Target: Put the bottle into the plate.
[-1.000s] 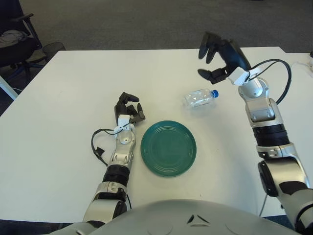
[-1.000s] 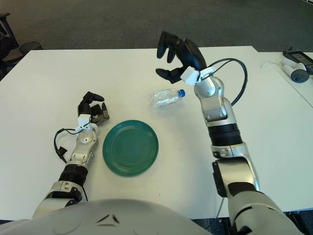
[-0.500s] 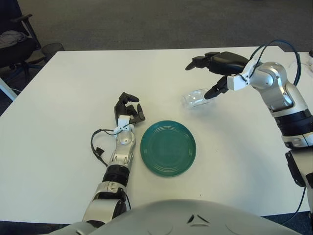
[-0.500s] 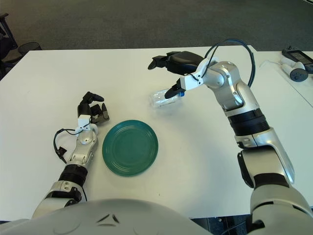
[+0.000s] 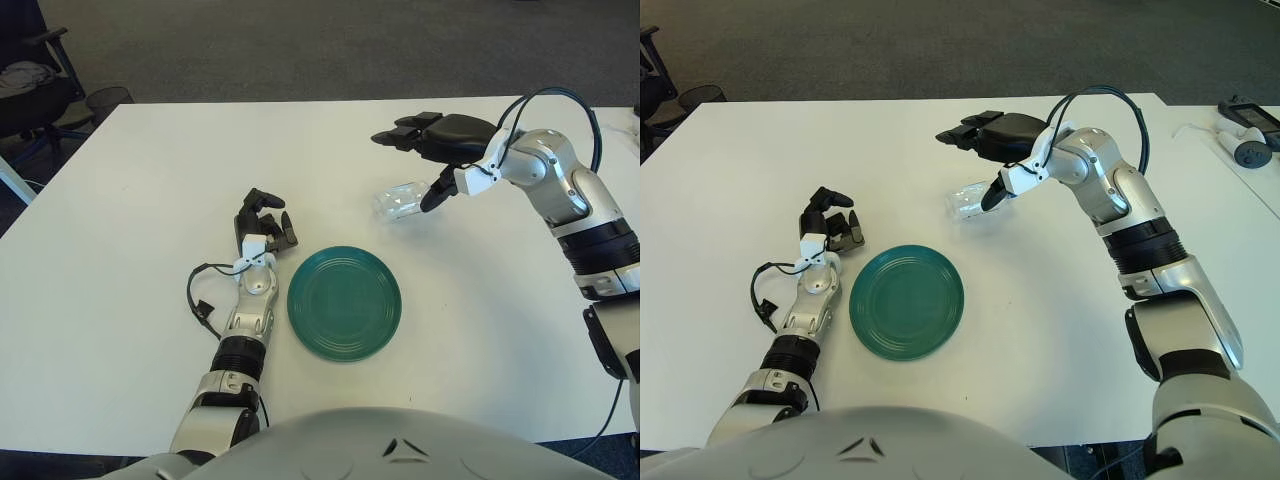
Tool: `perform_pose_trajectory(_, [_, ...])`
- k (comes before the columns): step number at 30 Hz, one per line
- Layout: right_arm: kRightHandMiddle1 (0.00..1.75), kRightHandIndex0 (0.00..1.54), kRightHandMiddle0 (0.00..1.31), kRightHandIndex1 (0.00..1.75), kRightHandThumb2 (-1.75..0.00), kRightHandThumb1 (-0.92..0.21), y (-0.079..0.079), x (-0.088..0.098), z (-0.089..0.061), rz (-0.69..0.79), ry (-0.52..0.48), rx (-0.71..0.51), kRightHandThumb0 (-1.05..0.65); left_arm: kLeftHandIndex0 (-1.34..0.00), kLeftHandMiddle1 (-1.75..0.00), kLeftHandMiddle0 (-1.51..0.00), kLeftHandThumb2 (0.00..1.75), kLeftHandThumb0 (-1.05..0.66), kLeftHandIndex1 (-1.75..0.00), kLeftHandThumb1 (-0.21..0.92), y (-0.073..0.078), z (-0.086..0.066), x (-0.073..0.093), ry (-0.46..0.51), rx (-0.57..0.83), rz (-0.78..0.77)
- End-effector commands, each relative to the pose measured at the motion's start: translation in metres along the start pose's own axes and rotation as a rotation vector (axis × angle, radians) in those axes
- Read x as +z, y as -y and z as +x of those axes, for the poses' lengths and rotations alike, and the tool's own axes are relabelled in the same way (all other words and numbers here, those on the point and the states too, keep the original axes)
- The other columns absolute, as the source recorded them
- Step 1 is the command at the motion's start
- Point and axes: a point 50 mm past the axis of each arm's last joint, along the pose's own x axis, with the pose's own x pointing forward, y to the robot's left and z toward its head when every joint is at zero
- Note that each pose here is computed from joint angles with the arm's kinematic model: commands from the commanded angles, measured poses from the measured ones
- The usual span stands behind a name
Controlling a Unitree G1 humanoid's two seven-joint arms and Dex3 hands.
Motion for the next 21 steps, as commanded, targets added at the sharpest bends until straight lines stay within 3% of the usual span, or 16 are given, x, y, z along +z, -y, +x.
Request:
perform_pose_trajectory(1, [0.0, 0.0, 0.0, 0.0, -0.04, -0.88, 0.003, -0.003, -0.001, -0.033, -0.012, 0.022, -1.05, -0.73, -1.75, -1.24, 1.5, -0.53, -1.75, 0.17, -0.004, -0.006, -0.019, -0.093, 0.003, 0.04])
perform_pose_trajectory(10, [0.0, 0.0, 0.0, 0.0, -0.03, -0.88, -0.005, -0.006, 0.005, -0.029, -0.025, 0.043, -1.05, -0.74, -1.75, -1.24, 1.51, -0.53, -1.75, 0.16, -0.003, -0.004, -0.018, -0.09, 0.008, 0.043])
perform_pose_trajectory(13, [0.0, 0.0, 0.0, 0.0, -0.03, -0.88, -0.014, -0.012, 0.017, -0.019, -0.047, 0.057, -1.05, -0.74, -1.75, -1.24, 1.51, -0.53, -1.75, 0.16, -0.003, -0.004, -0.018, -0.091, 0.014, 0.045])
perform_pose_trajectory(17, [0.0, 0.0, 0.0, 0.0, -0.02, -0.87, -0.056, -0.033, 0.043, 0.025, -0.147, 0.098, -1.05, -0.74, -1.75, -1.24, 1.51, -0.53, -1.75, 0.16, -0.003, -0.004, -0.019, -0.094, 0.02, 0.049])
perform_pose_trajectory(21, [0.0, 0.0, 0.0, 0.0, -0.02, -0.87, -0.063, -0.038, 0.046, 0.032, -0.165, 0.081, -1.05, -0.74, -1.75, -1.25, 1.51, -0.53, -1.75, 0.16, -0.003, -0.005, -0.019, -0.092, 0.016, 0.049])
